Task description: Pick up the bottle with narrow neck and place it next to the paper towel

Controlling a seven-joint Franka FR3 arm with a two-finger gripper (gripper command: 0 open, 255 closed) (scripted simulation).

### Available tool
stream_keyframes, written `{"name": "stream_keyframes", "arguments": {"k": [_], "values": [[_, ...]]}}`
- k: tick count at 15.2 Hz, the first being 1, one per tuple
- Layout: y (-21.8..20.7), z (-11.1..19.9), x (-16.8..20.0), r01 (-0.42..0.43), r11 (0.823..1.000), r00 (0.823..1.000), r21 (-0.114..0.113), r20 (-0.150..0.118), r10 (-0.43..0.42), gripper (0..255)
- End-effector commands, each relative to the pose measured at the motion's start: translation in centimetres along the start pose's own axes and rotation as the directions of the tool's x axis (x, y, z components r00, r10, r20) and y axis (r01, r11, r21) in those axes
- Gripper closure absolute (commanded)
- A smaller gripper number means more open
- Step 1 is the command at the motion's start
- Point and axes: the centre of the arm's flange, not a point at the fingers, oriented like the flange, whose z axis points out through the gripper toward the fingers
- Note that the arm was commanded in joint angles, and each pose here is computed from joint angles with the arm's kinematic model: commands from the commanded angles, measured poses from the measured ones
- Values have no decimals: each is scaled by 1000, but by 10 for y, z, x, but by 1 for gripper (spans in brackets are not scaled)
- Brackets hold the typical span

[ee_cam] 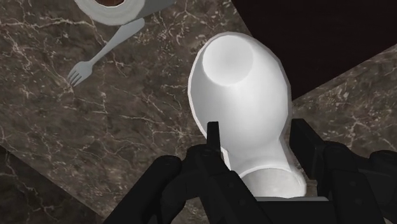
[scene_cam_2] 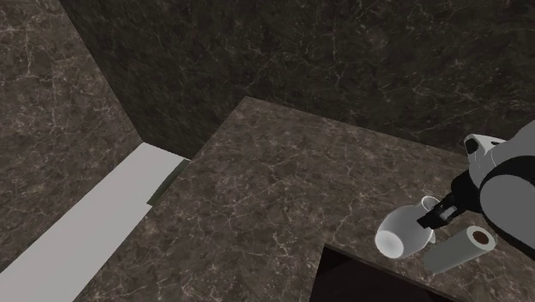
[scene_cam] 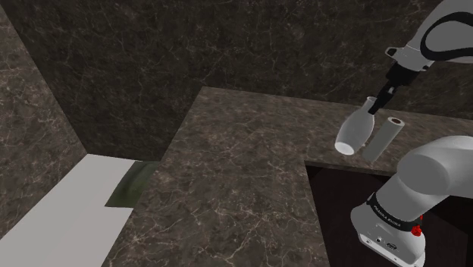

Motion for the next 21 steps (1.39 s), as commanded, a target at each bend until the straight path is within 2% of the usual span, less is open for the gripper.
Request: {"name": "stream_keyframes", "arguments": {"k": [1,7,14,15,20,21], "values": [[0,11,-2,0,1000,1000,-1,-1,0,255],[1,40,-6,0,1000,1000,-1,-1,0,255],[1,40,-6,0,1000,1000,-1,-1,0,255],[1,40,-6,0,1000,1000,-1,-1,0,0],[1,40,-6,0,1000,1000,-1,-1,0,0],[1,27,-6,0,1000,1000,-1,-1,0,0]]}}
